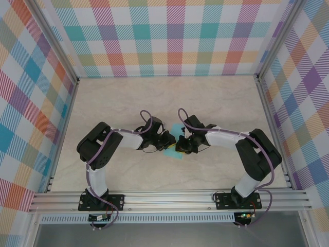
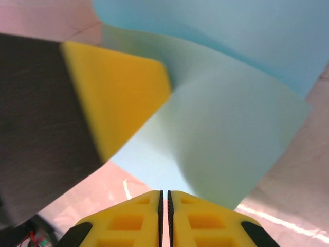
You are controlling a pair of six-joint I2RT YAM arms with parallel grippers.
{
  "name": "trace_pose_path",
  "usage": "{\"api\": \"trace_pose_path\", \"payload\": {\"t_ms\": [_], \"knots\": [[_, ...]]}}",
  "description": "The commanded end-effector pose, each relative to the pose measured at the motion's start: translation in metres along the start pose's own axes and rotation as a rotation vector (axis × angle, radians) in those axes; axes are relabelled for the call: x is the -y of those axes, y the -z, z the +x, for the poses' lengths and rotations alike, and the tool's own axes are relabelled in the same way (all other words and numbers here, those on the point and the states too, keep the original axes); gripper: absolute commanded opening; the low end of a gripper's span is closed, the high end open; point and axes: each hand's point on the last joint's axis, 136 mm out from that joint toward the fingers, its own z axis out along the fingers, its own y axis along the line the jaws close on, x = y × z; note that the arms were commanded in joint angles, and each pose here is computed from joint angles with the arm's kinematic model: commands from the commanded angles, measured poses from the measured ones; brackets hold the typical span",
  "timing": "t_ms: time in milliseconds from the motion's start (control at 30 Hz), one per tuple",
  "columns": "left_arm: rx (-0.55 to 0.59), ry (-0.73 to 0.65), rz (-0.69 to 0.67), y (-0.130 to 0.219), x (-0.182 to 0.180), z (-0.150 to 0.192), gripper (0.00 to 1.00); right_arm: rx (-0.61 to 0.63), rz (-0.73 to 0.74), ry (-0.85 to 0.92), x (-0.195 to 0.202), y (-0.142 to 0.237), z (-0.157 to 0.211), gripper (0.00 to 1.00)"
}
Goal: Fold a paper plane with a square sheet of paper (pick it up from the middle)
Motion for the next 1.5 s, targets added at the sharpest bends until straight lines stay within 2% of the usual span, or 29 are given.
{"api": "trace_pose_path", "payload": {"t_ms": [0, 467, 967, 1167, 1333, 1467], "knots": [[-0.038, 0.034, -0.098, -0.009, -0.035, 0.016, 0.13, -0.021, -0.077, -0.004, -0.019, 0.004, 0.001, 0.13], [-0.041, 0.033, -0.098, -0.009, -0.036, 0.016, 0.13, -0.085, -0.007, -0.085, 0.028, -0.024, 0.019, 0.13], [-0.044, 0.035, -0.101, -0.009, -0.037, 0.017, 0.13, -0.087, -0.141, -0.035, -0.007, -0.001, 0.019, 0.15], [-0.045, 0.034, -0.098, -0.010, -0.036, 0.017, 0.13, -0.105, -0.016, -0.069, 0.028, -0.016, 0.027, 0.14], [-0.044, 0.032, -0.102, -0.009, -0.036, 0.017, 0.13, -0.112, -0.006, -0.115, 0.049, -0.022, 0.033, 0.14], [-0.048, 0.032, -0.104, -0.010, -0.038, 0.018, 0.13, -0.103, -0.032, -0.118, 0.046, -0.016, 0.035, 0.14]]}}
